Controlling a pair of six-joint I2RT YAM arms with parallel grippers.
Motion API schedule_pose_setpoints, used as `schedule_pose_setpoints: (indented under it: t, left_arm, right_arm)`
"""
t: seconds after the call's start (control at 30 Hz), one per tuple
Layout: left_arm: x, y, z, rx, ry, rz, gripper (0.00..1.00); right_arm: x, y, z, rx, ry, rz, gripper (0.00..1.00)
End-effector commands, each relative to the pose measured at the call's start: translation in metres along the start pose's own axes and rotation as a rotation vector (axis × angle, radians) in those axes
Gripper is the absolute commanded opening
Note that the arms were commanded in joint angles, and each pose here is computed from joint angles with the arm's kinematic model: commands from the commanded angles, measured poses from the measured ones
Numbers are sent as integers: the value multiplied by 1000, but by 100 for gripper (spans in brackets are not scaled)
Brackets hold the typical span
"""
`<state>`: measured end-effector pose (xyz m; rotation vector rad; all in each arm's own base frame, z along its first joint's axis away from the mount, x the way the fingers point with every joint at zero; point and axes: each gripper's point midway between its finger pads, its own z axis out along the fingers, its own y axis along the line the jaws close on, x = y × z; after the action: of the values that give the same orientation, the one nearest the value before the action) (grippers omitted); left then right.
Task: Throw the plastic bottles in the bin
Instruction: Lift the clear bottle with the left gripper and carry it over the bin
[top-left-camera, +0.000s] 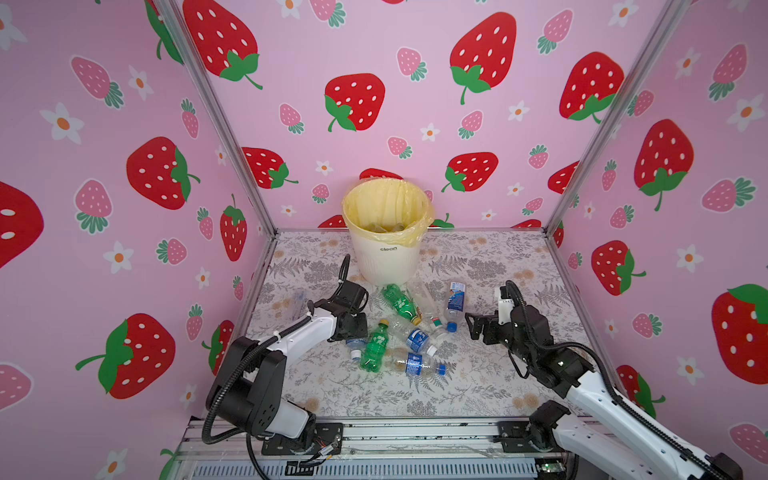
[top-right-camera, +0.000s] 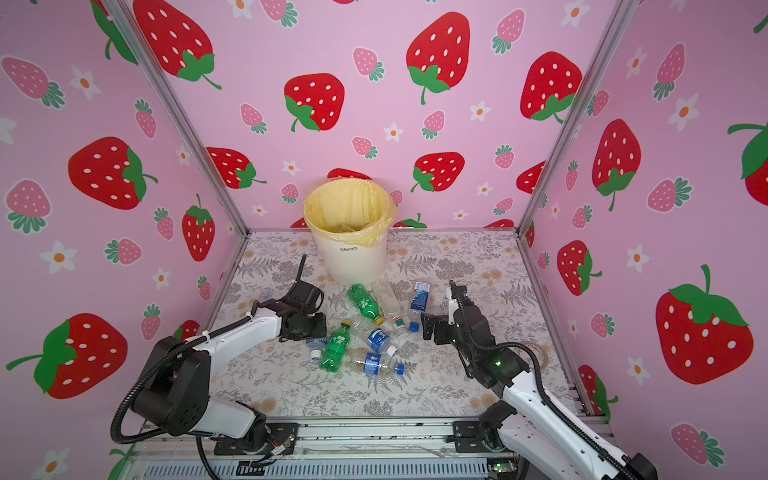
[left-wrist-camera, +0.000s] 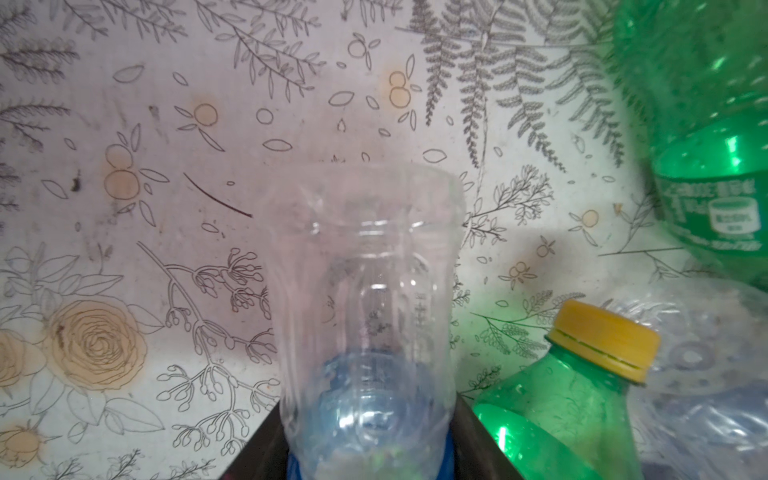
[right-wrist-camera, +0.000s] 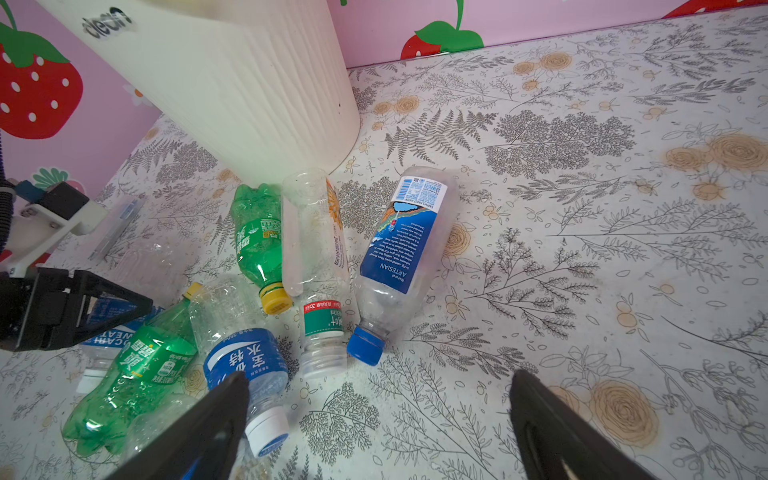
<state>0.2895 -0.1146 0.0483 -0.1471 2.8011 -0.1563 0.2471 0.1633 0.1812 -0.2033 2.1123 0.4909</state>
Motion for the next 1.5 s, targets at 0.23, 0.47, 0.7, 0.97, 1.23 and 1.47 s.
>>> schedule_pose_setpoints:
  t: [0.23,0.47,0.7,0.97,1.23,1.47]
  left_arm:
    - [0,7,-7,-30,-23,-27,53]
    - [-17,9,-30,-7,-92,-43,53]
    - [-44,1,-62,125,-170,-101,53]
    - [-63,-9,-100,273,-291,-113,54]
    - [-72,-17,-133,378,-356,-62,55]
    - [-89,-30,-187,455,-490,30,55]
  right_arm:
    - [2,-5,-1,20,2,25,99]
    - [7,-8,-6,25,8,44,99]
    - [13,-13,-13,32,9,92,99]
    - [15,-17,-19,53,17,119,99]
    - [21,-15,-14,43,44,139,99]
    - [24,-13,-9,32,57,149,99]
